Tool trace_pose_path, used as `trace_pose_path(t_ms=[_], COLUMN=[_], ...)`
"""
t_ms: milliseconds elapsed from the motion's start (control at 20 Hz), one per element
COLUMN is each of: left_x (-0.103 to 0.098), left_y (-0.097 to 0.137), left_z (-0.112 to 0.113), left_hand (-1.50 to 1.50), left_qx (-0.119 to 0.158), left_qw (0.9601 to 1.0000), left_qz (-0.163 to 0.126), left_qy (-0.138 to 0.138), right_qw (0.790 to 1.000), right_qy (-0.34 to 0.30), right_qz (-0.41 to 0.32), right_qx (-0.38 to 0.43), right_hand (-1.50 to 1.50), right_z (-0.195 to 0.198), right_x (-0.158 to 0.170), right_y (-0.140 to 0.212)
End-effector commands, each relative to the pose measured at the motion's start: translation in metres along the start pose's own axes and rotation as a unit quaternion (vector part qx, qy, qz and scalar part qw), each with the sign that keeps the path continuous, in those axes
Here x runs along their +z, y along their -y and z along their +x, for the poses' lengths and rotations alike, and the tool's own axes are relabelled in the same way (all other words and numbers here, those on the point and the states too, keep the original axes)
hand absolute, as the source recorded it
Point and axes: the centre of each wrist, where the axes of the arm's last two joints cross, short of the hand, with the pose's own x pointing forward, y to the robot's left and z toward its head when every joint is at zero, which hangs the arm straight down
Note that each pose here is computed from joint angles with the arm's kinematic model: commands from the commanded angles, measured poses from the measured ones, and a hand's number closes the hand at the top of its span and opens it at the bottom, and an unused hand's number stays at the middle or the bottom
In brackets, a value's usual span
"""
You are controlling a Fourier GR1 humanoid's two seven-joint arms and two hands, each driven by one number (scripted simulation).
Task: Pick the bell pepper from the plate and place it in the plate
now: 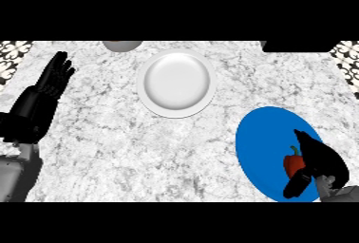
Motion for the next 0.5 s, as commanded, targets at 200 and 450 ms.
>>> trace_pose_path(t_ms=[200, 450], left_x=[0.003, -0.011], left_y=[0.000, 0.011], left_z=[0.012, -0.005], left_hand=[0.00, 0.00], left_qx=[0.007, 0.005], left_qw=[0.9999, 1.0000], left_qz=[-0.008, -0.005], left_qy=[-0.006, -0.005], right_qw=[0.998, 0.991], right_qy=[-0.046, 0.029], right_qz=[0.011, -0.127], right_qx=[0.038, 0.024], right_hand=[-1.50, 1.50], right_z=[-0.017, 0.006], right_x=[-0.032, -0.019], right_y=[-0.011, -0.017])
